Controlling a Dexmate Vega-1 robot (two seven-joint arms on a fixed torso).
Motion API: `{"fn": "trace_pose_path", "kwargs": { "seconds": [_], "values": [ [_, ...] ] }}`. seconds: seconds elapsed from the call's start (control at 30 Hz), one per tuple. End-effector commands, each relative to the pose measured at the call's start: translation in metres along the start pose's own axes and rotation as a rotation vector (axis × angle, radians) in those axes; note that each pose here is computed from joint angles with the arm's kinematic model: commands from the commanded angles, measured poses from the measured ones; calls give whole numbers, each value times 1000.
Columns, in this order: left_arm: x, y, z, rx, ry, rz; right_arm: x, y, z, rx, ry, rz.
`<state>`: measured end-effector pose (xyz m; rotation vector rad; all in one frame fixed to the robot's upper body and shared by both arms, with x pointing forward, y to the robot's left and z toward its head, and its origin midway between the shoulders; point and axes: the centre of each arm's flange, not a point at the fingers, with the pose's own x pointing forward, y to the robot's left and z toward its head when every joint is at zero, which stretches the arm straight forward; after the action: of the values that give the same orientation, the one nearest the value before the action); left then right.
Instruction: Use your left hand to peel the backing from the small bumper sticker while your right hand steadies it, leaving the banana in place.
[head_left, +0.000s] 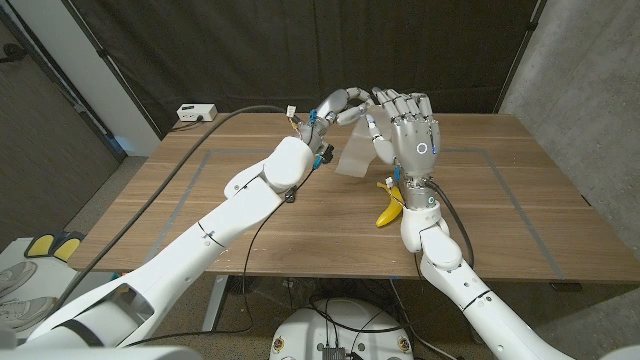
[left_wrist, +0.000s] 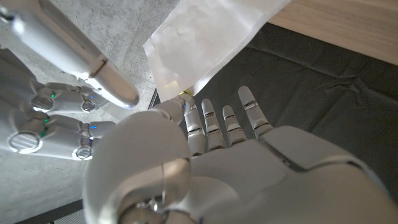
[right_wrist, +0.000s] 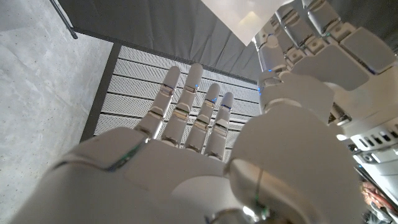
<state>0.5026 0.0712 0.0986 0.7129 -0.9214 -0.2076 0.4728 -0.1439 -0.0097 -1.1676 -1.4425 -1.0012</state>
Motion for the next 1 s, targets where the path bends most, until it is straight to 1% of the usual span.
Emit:
{"fn": "trace_pose_path", "kwargs": {
  "seconds": [0.03, 0.23, 0.43, 0.5, 0.67, 0.8, 0.9, 1.0],
  "values": [
    [-1, -3, 13, 89, -75, -36, -2, 2, 4, -87, -12, 24],
    [-3, -4, 15, 88, -88, -62, -2, 3, 5, -126, -8, 33],
    [-6, -4, 17, 93, -99, -64, -1, 6, 5, -182, 1, 39],
    [-8, -4, 18, 91, -104, -65, -1, 8, 3, -202, 14, 38],
    [-10, -4, 19, 82, -112, -66, 0, 9, -1, -209, 28, 40],
    [-11, -4, 19, 75, -119, -63, -3, 10, -3, -201, 21, -2],
    [-11, -4, 19, 62, -120, -67, -5, 10, -4, -183, 3, -44],
    [-12, -5, 17, 55, -118, -64, -6, 9, -5, -167, 1, -46]
  ]
}}
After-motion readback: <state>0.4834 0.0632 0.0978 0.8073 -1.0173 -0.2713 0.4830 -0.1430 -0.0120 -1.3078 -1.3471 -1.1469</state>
